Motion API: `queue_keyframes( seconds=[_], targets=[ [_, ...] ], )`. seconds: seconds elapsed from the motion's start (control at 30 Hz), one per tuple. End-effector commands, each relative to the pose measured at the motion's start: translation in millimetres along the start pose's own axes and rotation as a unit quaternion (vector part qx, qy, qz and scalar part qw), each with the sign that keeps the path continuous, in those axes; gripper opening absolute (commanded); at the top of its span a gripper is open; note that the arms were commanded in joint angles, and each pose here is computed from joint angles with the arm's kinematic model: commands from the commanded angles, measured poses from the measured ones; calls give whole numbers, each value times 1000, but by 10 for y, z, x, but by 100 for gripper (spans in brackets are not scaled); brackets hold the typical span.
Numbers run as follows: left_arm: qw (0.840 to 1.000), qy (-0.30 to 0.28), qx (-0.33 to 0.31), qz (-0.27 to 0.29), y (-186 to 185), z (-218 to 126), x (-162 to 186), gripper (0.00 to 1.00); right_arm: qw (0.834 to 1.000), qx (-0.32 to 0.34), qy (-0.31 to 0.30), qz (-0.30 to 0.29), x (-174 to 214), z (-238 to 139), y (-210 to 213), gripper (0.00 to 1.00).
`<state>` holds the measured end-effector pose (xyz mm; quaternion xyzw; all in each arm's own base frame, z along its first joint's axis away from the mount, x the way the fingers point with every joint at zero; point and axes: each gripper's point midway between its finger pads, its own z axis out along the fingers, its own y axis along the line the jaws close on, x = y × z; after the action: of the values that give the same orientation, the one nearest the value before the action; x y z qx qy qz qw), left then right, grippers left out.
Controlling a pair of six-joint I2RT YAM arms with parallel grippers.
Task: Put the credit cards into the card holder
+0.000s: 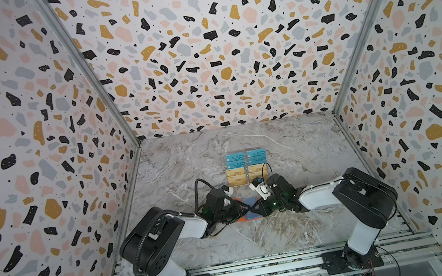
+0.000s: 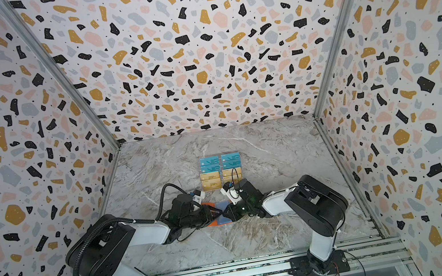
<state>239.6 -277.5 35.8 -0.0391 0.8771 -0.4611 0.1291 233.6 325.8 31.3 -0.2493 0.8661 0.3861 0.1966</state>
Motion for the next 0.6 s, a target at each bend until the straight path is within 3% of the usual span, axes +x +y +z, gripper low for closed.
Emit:
queue_keyframes(
  seconds=[0.0, 0.2, 0.3, 0.43, 0.57],
  targets=[
    [1000, 1, 12, -2, -31, 27, -15, 31, 1000, 13, 6, 12, 41, -12, -67, 13],
    [1000, 3, 6, -2, 32, 92, -56, 27, 1000, 7, -10, 11, -57, -113, -14, 13],
    [1000, -1, 8, -1, 32, 93, -84, 20, 1000, 2, -25, 14, -120, -194, 7, 13],
    [1000, -5, 19, 3, -37, 88, -119, 0, 999, -9, -37, 21, -189, -256, 24, 13],
    [1000, -12, 26, 9, -72, 15, -132, 0, 999, -16, -38, 26, -205, -261, 16, 13]
  ],
)
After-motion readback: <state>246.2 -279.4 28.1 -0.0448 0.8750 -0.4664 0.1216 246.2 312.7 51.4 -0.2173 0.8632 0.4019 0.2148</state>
